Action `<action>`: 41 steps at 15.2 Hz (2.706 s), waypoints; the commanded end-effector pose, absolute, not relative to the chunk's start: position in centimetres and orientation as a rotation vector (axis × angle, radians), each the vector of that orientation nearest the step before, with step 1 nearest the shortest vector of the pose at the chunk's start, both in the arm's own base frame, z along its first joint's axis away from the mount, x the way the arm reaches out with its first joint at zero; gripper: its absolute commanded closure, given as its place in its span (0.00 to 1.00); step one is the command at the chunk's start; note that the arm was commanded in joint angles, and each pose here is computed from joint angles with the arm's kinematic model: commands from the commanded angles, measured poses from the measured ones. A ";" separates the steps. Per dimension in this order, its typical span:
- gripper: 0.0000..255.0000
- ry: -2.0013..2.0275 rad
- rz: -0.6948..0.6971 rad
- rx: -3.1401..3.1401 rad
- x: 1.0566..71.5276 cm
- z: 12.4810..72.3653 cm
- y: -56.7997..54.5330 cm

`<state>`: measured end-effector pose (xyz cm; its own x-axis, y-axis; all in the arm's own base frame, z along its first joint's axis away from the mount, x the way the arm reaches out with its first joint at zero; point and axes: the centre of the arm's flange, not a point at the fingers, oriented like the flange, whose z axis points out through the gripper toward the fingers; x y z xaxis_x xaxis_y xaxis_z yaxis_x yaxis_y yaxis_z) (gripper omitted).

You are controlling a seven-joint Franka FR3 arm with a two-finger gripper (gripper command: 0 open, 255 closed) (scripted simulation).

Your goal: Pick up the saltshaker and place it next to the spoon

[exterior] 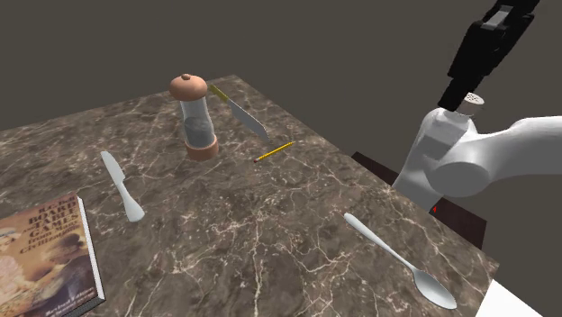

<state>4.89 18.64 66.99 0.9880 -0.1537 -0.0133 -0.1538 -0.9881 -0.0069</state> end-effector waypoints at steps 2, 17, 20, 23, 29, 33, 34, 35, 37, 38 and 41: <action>1.00 0.242 0.022 -3.125 1.2 67.2 17.6; 1.00 0.242 0.022 -3.125 1.2 59.3 17.6; 1.00 0.242 0.022 -3.125 1.2 57.7 17.6; 1.00 0.242 0.022 -3.125 1.2 56.1 17.6; 1.00 0.242 0.022 -3.125 1.2 52.9 17.6; 1.00 0.242 0.022 -3.125 1.2 51.7 17.6; 1.00 0.242 0.022 -3.125 1.2 51.7 17.6; 1.00 0.242 0.022 -3.125 1.2 51.7 17.6; 1.00 0.242 0.022 -3.125 1.2 51.7 17.6; 1.00 0.242 0.022 -3.125 1.2 51.7 17.6; 0.00 0.242 0.022 -3.125 1.2 51.7 17.6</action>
